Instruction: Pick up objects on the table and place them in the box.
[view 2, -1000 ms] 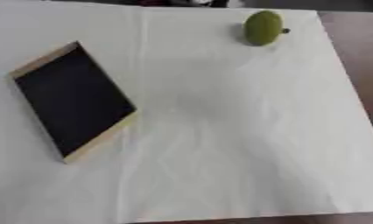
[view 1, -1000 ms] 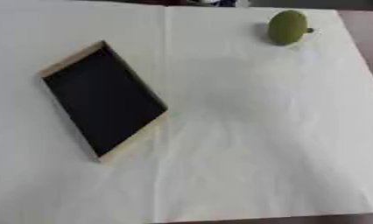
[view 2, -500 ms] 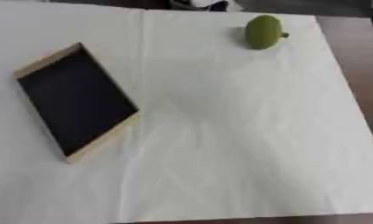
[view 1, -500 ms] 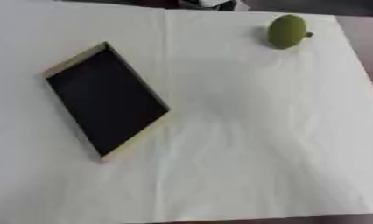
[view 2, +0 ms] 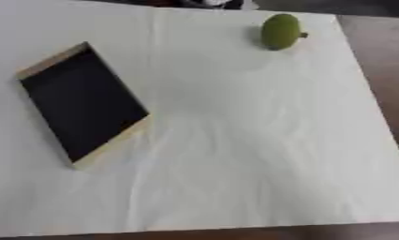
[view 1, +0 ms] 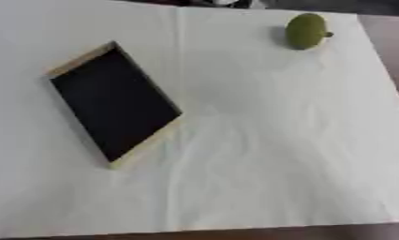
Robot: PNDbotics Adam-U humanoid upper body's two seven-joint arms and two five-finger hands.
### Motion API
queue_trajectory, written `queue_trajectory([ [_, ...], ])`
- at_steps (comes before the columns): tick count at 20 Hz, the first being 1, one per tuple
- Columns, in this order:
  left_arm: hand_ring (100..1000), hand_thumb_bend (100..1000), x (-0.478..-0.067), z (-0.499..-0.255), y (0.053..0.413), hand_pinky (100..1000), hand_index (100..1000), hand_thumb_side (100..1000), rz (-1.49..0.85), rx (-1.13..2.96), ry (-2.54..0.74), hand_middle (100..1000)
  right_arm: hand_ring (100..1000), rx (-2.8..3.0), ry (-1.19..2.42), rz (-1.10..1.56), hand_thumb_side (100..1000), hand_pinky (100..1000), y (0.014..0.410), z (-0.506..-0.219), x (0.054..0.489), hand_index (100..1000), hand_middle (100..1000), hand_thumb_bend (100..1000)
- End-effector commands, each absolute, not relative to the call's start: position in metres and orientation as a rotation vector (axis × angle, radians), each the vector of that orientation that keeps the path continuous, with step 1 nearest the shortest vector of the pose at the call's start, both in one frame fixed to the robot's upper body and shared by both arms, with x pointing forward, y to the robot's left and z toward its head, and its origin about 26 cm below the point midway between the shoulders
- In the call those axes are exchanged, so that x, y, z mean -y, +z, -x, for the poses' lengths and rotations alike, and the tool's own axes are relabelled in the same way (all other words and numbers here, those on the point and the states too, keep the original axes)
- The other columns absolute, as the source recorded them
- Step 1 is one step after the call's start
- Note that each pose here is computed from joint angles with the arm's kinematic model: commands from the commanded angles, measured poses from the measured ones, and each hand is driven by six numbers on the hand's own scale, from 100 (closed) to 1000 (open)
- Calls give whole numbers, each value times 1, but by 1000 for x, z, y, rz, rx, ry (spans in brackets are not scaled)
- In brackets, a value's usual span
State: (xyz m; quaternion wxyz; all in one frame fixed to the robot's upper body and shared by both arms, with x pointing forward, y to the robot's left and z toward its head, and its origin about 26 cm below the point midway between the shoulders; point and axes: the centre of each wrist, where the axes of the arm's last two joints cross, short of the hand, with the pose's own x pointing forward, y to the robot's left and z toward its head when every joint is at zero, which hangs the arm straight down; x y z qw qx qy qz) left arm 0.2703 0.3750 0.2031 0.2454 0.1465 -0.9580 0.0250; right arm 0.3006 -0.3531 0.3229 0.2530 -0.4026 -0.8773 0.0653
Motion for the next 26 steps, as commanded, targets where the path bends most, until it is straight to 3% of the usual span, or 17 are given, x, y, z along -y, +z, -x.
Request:
queue_trajectory([
  [1, 684, 100, -377, -266, 212, 701, 778, 605, -410, 2637, 42, 719, 732, 2331, 185, 1208, 595, 835, 344, -308, 376, 751, 637, 100],
  [13, 688, 100, -377, -265, 210, 702, 778, 604, -394, 2626, 27, 719, 794, 2118, 222, 1340, 670, 854, 373, -349, 432, 799, 707, 100],
  [26, 691, 100, -378, -265, 211, 702, 778, 603, -391, 2615, 15, 720, 806, 1969, 306, 1348, 708, 860, 388, -398, 433, 805, 721, 100],
])
